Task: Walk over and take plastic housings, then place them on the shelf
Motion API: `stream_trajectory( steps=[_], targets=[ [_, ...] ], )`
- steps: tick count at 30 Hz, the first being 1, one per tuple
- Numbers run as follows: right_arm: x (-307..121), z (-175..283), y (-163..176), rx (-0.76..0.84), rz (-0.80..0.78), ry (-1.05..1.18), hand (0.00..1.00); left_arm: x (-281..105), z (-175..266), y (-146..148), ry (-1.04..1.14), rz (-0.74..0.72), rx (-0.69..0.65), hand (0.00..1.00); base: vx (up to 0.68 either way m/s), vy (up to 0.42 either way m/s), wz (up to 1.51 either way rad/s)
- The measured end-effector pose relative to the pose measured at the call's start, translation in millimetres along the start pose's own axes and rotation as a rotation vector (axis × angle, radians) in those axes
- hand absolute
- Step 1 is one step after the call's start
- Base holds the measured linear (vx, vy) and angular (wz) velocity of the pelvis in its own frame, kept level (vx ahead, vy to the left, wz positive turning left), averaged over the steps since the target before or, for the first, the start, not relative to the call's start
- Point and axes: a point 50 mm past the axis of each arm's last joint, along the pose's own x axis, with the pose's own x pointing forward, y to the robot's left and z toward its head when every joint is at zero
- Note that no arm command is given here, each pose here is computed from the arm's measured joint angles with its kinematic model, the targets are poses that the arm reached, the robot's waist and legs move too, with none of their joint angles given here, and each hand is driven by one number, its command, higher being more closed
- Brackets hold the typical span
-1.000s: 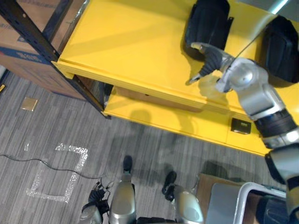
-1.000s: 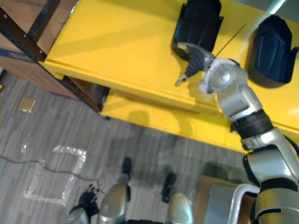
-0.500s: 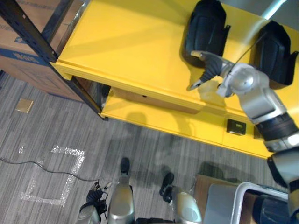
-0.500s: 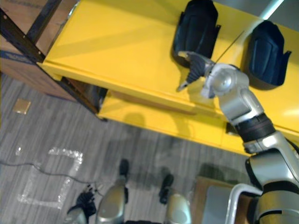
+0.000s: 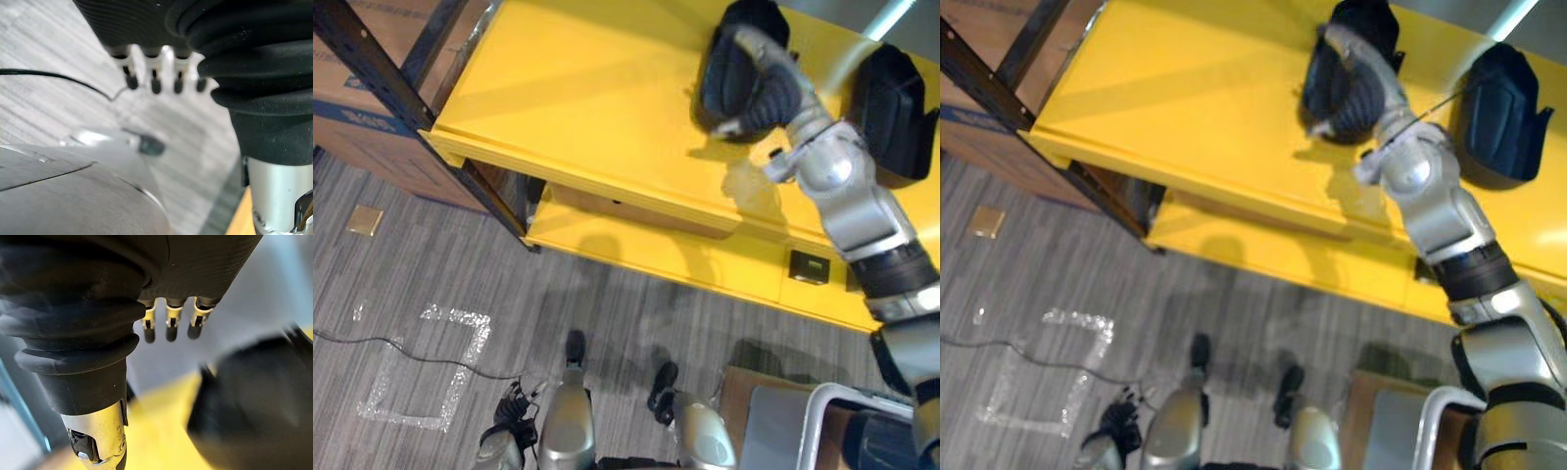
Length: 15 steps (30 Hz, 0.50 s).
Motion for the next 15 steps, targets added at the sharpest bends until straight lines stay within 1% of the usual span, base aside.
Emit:
stream_trajectory(
  steps=[2, 4, 8, 9, 11, 13, 15],
  targets=[
    [0.7, 7.3, -4.5, 0.024, -0.077, -0.043, 0.00, 0.0, 0.5, -0.1, -0.006, -0.003, 0.000, 0.00, 0.00, 0.000, 0.00],
    [0.8, 17.4, -13.3, 0.072, -0.198, -0.096, 0.00, 0.0, 0.7, -0.5, -0.012, -0.011, 0.024, 0.00, 0.00, 0.000, 0.00],
    [-3.7, 24.2, -27.8, 0.141, -0.352, -0.121, 0.00, -0.2, -0.2, -1.0, -0.017, -0.023, 0.039, 0.00, 0.00, -0.001, -0.01],
    [-9.1, 22.7, -33.3, 0.182, -0.401, -0.113, 0.00, -0.3, -1.0, -0.9, -0.018, -0.022, 0.039, 0.00, 0.02, -0.013, -0.09],
    [-21.8, 12.4, -38.5, 0.256, -0.477, -0.066, 0.00, -0.6, -5.2, 0.9, -0.001, -0.015, 0.042, 0.00, 0.03, -0.006, -0.19],
    [-43.3, -7.0, -39.2, 0.330, -0.542, 0.025, 0.00, -2.1, -12.3, 4.5, 0.024, -0.003, 0.046, 0.00, 0.05, 0.013, -0.23],
    [-80.1, -34.2, -34.5, 0.382, -0.617, 0.160, 0.00, -7.1, -26.1, 8.7, 0.063, 0.013, 0.050, 0.00, 0.09, 0.005, -0.40]
  ],
)
